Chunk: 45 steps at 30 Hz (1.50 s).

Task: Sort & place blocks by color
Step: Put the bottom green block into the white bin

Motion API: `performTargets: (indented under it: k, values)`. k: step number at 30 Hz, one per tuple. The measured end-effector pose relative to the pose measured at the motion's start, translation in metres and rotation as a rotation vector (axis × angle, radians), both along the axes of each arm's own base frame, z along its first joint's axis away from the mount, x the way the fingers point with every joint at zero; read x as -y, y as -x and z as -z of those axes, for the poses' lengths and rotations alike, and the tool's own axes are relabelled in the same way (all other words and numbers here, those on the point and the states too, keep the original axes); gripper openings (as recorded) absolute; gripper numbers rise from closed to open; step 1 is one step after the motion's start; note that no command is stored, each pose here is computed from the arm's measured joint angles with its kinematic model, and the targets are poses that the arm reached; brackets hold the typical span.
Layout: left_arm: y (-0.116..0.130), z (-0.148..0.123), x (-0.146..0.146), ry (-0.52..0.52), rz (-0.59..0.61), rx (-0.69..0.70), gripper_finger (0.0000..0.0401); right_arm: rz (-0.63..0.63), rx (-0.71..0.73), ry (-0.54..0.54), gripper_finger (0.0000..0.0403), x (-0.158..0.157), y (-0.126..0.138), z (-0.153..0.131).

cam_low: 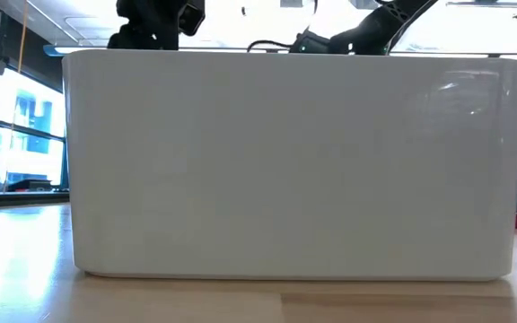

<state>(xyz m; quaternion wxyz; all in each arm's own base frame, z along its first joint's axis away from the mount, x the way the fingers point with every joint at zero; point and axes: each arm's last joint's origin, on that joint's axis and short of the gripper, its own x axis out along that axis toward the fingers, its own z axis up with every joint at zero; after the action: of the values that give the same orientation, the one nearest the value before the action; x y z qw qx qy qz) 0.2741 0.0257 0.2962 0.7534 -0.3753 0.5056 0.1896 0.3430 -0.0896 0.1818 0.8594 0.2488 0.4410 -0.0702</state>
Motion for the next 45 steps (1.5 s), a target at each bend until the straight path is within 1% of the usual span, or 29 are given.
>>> performTargets:
  k: [3,7,11,13,18,23,29,32,34,42,45]
  values:
    - [0.002,0.001,0.002,0.026,-0.050,-0.034,0.0185,-0.006,0.025,0.012,0.0185,0.000,0.001,-0.010]
    - [0.007,0.003,0.010,0.059,-0.098,-0.103,0.0203,-0.029,0.072,0.044,0.0185,0.001,-0.002,-0.031]
    - [0.009,0.004,0.024,0.089,-0.137,-0.137,0.0207,-0.064,0.095,0.090,0.0185,0.003,-0.008,-0.051]
    - [0.009,0.004,0.032,0.098,-0.162,-0.143,0.0206,-0.075,0.102,0.130,0.0186,0.004,-0.011,-0.061]
    - [0.011,0.004,0.055,0.065,-0.178,-0.150,0.0205,-0.079,0.066,0.213,0.0186,0.008,-0.013,-0.086]
    - [0.014,0.004,0.077,0.041,-0.179,-0.148,0.0204,-0.058,0.061,0.267,0.0186,0.010,-0.014,-0.106]
    - [0.016,0.011,0.104,0.030,-0.161,-0.171,0.0204,-0.010,0.058,0.214,0.0186,0.007,-0.014,-0.122]
    - [0.015,0.019,0.121,0.024,-0.138,-0.206,0.0204,-0.006,0.039,0.192,0.0186,0.002,-0.014,-0.127]
    - [0.014,0.026,0.131,0.023,-0.145,-0.232,0.0204,0.003,0.039,0.177,0.0186,-0.002,-0.014,-0.129]
    - [0.010,0.053,0.161,-0.003,-0.173,-0.324,0.0204,0.021,0.025,0.123,0.0186,-0.024,-0.018,-0.131]
    - [0.010,0.063,0.171,-0.019,-0.181,-0.356,0.0204,0.028,0.012,0.119,0.0186,-0.035,-0.019,-0.130]
